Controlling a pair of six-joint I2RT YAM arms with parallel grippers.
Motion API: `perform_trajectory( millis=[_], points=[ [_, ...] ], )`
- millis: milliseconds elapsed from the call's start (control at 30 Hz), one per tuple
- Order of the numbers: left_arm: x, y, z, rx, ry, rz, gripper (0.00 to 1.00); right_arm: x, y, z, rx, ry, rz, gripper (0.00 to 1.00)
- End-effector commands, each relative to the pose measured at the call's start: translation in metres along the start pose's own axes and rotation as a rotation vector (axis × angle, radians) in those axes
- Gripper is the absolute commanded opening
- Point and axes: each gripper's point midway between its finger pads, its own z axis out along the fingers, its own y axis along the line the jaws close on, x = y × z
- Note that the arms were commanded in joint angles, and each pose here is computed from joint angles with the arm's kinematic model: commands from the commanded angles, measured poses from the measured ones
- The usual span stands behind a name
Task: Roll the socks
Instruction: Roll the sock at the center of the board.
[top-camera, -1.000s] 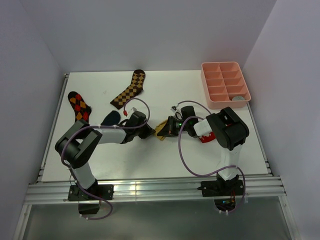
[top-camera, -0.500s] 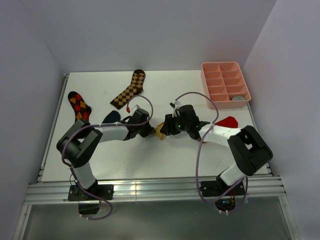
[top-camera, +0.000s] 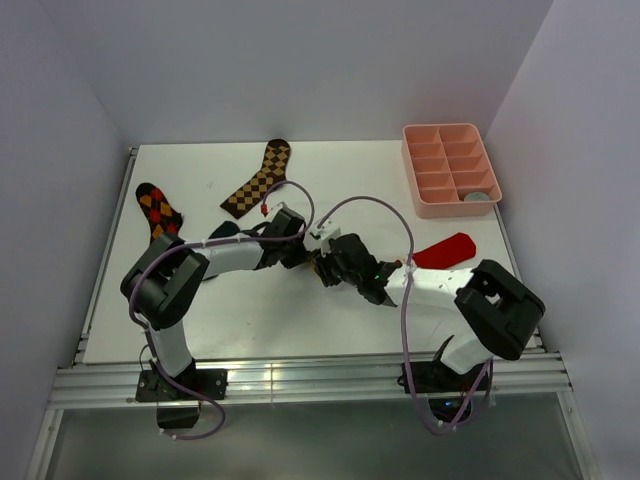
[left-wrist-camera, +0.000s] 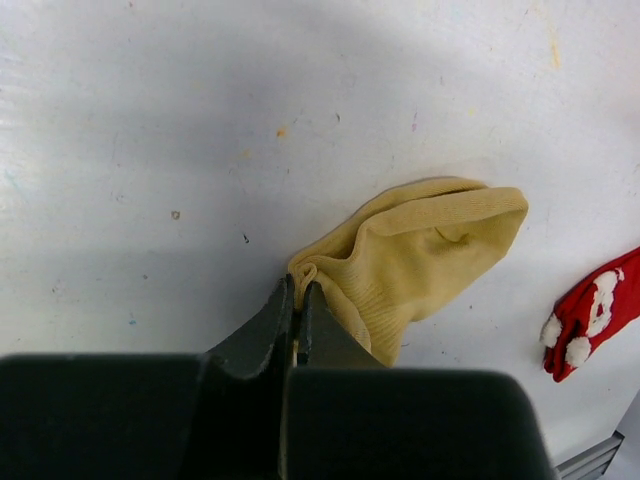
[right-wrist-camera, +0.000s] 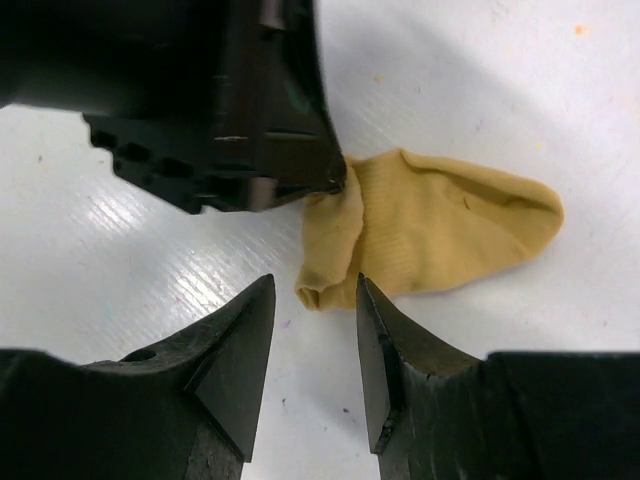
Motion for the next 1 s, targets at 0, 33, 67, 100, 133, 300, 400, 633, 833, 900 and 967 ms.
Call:
perform_trajectory(
  millis=[0,33,67,100,133,300,400,633,833,900,967],
  points=[
    [-0.008,0.001,0.003,-0.026,-0.001,0.044,0.00,-0.017,-0.003,0.005,0.080,-0.083,-0.110,0.45],
    [-0.010,0.002,0.004,-0.027,0.000,0.050,0.00,-0.018,-0.003,0.005,0.097,-0.088,-0.120,0.45],
    [-0.009,0.000,0.005,-0.023,0.007,0.054,0.00,-0.019,-0.003,0.006,0.106,-0.091,-0.127,0.45],
    [-0.010,0.000,0.005,-0.025,0.009,0.055,0.00,-0.015,0.003,0.009,0.103,-0.086,-0.143,0.45],
    [-0.009,0.000,0.006,-0.027,0.016,0.059,0.00,-0.017,0.001,0.011,0.136,-0.090,-0.158,0.45],
    [-0.008,-0.002,0.003,-0.010,0.019,0.060,0.00,-0.012,0.008,0.024,0.201,-0.079,-0.205,0.45],
    [-0.008,-0.002,0.002,-0.011,0.018,0.066,0.00,-0.015,0.007,0.025,0.230,-0.097,-0.210,0.46],
    [-0.008,-0.001,0.002,-0.010,0.026,0.072,0.00,-0.026,0.009,0.019,0.228,-0.133,-0.205,0.47],
    [-0.006,-0.003,0.003,-0.002,0.037,0.076,0.00,-0.019,0.013,0.031,0.217,-0.102,-0.217,0.47],
    [-0.005,-0.002,0.002,-0.004,0.038,0.079,0.00,-0.013,0.013,0.037,0.221,-0.071,-0.222,0.47],
    [-0.006,-0.003,0.002,-0.002,0.037,0.079,0.00,-0.010,0.011,0.044,0.240,-0.051,-0.223,0.47]
  ],
)
